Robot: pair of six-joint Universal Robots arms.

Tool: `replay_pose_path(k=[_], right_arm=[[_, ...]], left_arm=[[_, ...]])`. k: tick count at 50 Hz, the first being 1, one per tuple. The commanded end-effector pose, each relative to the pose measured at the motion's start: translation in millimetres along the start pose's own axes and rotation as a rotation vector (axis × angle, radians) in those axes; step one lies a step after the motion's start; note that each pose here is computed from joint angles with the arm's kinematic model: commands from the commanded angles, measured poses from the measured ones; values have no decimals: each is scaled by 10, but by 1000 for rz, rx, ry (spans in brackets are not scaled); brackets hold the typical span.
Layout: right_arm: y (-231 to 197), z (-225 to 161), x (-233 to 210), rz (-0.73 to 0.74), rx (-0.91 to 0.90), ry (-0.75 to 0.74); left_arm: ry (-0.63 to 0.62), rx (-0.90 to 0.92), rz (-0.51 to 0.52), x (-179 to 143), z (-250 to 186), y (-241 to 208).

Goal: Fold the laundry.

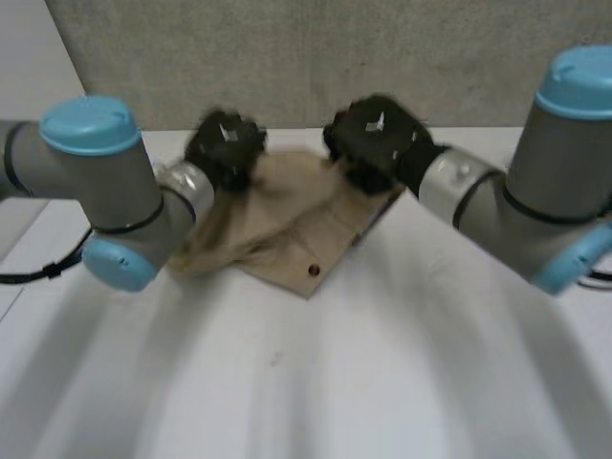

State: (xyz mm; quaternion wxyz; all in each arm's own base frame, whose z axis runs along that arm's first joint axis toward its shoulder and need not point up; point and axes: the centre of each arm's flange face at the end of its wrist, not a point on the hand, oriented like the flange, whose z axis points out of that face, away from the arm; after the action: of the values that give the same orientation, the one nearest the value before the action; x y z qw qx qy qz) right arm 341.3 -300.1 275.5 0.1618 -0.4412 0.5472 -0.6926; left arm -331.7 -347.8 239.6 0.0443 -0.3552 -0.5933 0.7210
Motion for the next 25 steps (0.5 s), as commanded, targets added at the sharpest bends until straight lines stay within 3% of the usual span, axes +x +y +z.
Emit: replay_pose_path(k=[1,6,11,19,25], right_arm=[[-481,394,551,-54,305,332],[-720,432,702,-52,523,394],[-554,379,566,-27,461,320],[369,98,-54,20,44,106],[849,-251,-409,-53,-264,-6]], left_arm=[[-260,401,-85,-407,66,-869],[-341,471,-115,-495,-92,-1147],[-301,362,-137,-306,-297,-991],[-102,19,-145,526,-881,-208],[-71,-221,-88,844,-1362,81]])
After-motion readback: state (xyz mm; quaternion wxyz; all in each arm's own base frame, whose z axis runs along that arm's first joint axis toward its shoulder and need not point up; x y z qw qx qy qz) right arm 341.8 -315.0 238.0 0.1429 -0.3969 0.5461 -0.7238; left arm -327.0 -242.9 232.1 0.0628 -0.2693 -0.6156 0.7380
